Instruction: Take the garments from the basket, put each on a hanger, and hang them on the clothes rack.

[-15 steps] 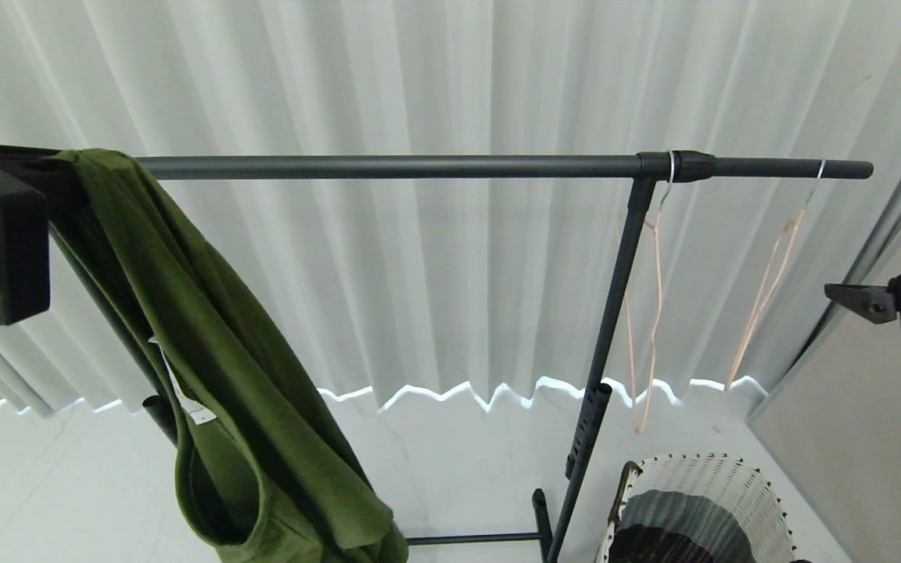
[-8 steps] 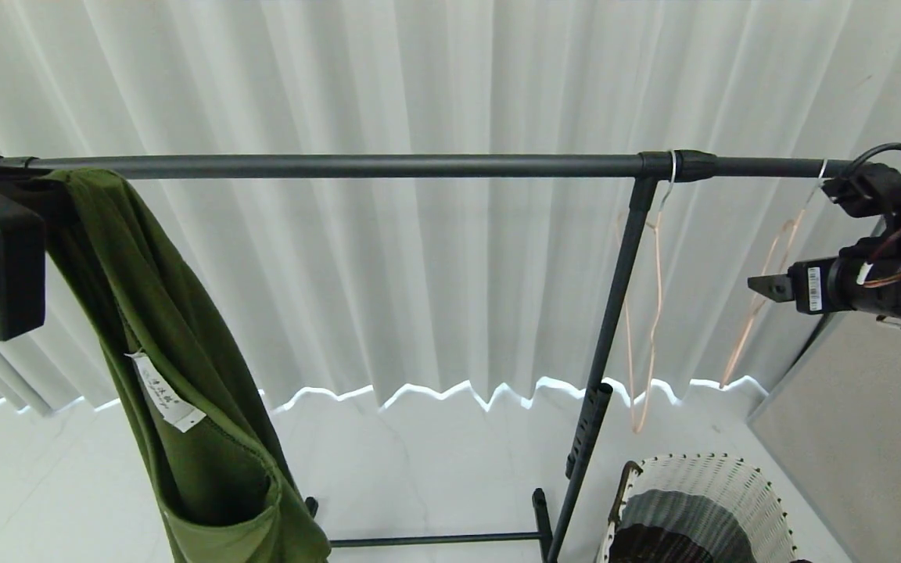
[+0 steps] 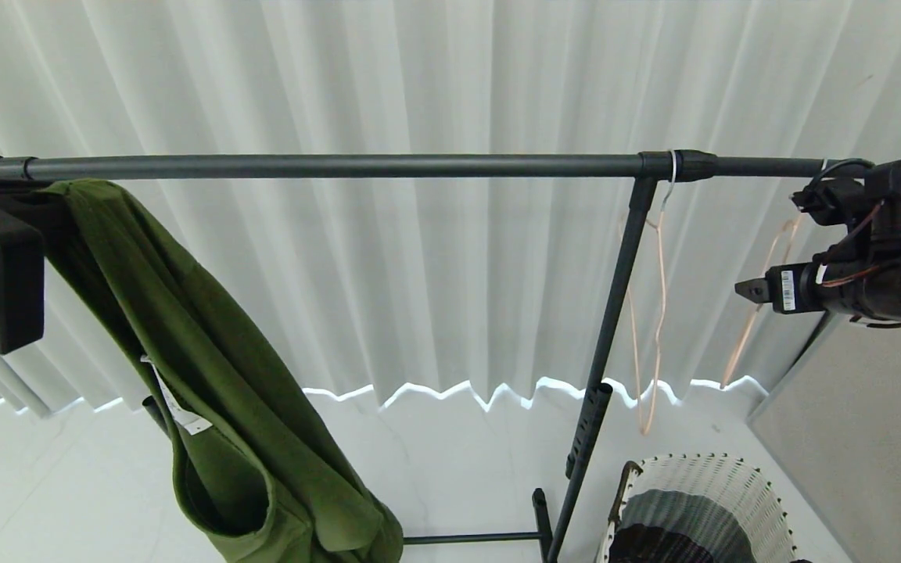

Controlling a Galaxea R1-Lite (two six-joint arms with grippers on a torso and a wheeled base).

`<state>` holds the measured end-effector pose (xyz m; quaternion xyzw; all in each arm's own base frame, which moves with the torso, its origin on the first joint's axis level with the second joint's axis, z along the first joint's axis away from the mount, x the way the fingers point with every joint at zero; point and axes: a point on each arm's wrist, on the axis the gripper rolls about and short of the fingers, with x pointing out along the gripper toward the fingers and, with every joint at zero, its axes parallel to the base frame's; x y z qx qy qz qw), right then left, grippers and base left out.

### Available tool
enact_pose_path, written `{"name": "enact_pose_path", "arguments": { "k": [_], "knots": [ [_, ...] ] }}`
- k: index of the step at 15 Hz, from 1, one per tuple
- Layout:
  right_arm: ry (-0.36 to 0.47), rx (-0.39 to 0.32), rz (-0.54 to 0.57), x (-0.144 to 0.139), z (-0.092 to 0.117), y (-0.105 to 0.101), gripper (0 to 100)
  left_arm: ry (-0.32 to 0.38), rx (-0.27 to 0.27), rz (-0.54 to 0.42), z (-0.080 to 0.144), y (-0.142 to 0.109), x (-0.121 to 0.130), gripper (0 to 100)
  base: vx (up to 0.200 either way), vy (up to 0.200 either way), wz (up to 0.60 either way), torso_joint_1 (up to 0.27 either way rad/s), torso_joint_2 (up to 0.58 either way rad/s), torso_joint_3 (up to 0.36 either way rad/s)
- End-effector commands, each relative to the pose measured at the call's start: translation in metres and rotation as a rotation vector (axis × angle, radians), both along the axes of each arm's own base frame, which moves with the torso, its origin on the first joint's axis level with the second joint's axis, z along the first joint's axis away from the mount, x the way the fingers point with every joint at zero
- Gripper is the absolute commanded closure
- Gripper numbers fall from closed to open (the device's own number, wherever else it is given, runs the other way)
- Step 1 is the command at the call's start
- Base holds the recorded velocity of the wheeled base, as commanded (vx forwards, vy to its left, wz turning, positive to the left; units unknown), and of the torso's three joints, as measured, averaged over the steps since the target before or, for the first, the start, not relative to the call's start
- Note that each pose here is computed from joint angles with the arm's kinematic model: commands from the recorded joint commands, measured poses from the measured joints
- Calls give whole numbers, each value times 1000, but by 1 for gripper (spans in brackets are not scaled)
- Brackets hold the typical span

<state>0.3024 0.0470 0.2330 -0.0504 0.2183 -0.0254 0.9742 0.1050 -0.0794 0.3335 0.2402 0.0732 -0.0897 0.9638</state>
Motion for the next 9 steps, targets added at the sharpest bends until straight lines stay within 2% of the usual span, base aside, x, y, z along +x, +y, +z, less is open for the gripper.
{"name": "enact_pose_path", "arguments": {
  "k": [1, 9],
  "knots": [
    [-8, 1, -5, -4, 5, -2, 0, 0, 1, 0, 0, 0, 0, 100, 0, 0, 0, 0, 0, 0],
    [-11, -26, -66, -7, 7, -6, 0, -3, -4, 1, 0, 1, -1, 100, 0, 0, 0, 0, 0, 0]
  ]
}}
